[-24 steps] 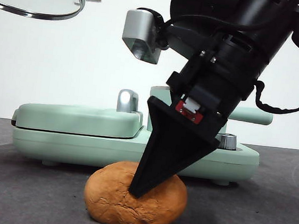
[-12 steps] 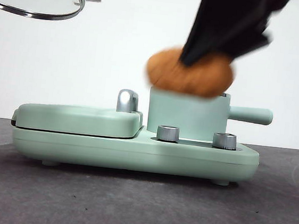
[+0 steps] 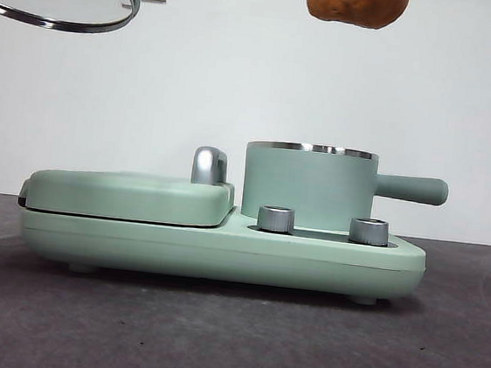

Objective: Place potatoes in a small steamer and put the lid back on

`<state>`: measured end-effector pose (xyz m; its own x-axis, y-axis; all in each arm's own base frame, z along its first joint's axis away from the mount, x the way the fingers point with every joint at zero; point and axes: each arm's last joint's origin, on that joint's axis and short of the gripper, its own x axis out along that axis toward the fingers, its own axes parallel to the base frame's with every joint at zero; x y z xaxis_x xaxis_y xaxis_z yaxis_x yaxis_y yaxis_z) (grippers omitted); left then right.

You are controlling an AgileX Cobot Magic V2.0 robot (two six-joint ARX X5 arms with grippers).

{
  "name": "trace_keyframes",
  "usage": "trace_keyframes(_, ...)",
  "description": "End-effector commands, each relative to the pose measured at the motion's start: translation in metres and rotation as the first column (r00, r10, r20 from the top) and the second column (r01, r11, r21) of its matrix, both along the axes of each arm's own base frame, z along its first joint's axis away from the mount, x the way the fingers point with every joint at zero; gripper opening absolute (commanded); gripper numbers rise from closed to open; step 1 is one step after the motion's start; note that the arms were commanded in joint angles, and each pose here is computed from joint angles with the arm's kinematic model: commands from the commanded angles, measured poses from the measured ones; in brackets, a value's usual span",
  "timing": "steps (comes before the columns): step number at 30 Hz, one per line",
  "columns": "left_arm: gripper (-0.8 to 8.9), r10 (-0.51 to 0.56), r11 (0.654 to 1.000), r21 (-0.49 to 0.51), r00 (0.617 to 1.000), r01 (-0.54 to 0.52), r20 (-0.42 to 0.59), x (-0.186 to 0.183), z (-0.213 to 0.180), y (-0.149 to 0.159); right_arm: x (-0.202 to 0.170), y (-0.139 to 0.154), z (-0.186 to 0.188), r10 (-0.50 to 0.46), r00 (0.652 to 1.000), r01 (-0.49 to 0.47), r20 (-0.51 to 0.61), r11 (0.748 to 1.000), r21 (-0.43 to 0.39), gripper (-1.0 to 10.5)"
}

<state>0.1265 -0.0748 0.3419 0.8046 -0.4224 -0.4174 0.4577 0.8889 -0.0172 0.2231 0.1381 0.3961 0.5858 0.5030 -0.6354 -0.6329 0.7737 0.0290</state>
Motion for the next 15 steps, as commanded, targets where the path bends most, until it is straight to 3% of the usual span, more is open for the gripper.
trace_keyframes(1,0.14,-0.002,1.000,-0.020,0.999,0.003,0.047,0.000,0.008,-0.001,0.024,0.004,0.004,-0.031,1.000,0.031,-0.002,1.000,-0.001,2.0)
trace_keyframes(8,0.14,-0.002,1.000,-0.022,0.999,0.003,0.049,0.000,0.008,-0.001,0.072,0.009,-0.004,-0.056,0.998,0.055,-0.010,0.997,-0.050,2.0)
trace_keyframes(15,0.14,-0.001,1.000,-0.022,0.999,0.002,0.049,0.000,0.008,-0.001,0.111,0.019,-0.035,-0.064,0.996,0.059,-0.059,0.994,-0.094,2.0)
